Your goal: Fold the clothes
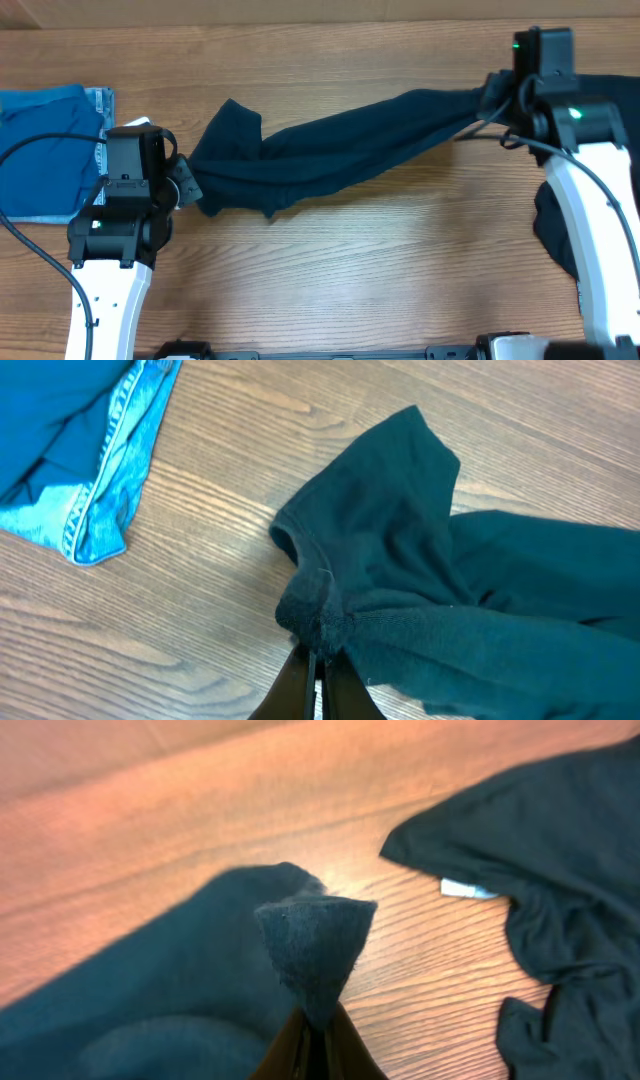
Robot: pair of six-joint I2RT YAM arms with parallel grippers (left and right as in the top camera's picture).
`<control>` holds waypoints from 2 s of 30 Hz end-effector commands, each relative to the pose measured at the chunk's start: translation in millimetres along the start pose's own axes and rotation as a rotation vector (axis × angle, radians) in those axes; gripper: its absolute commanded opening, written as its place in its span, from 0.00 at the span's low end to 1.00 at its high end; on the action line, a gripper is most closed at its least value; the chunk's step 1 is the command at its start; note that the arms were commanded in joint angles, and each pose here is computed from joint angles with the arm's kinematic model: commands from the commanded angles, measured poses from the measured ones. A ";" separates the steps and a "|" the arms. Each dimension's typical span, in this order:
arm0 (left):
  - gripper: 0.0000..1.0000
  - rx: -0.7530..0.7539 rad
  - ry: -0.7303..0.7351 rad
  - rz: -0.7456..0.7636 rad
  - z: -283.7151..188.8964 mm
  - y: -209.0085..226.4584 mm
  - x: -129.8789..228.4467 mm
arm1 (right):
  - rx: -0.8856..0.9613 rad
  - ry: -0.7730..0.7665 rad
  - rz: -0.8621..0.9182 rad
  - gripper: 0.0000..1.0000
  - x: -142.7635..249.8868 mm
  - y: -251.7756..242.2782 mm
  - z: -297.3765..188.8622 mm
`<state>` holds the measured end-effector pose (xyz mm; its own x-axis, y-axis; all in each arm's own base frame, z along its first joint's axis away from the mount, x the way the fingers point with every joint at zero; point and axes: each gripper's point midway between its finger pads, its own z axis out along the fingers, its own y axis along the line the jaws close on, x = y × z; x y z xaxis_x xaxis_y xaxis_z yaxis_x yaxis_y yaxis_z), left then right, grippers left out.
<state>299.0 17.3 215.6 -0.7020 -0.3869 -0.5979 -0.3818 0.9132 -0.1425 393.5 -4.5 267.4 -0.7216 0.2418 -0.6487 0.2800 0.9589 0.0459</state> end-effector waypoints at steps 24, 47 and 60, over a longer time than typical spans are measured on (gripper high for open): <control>0.04 -0.153 0.102 0.081 68.0 9.4 -2.3 | -0.002 0.021 0.047 0.04 12.9 -26.7 -43.5; 0.28 -0.045 0.305 0.110 108.6 -12.4 36.3 | 0.016 0.085 0.037 0.04 26.0 -29.1 -37.5; 0.55 0.073 0.532 0.062 100.4 -23.4 95.5 | 0.025 0.119 0.031 0.04 31.4 -29.2 -30.5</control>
<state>303.8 -23.6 94.1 -0.9373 -0.3163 -0.1463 -0.2946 0.9435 -0.1518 342.0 -17.5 262.6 -0.7948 0.2813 -0.5378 0.3081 0.9504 0.0418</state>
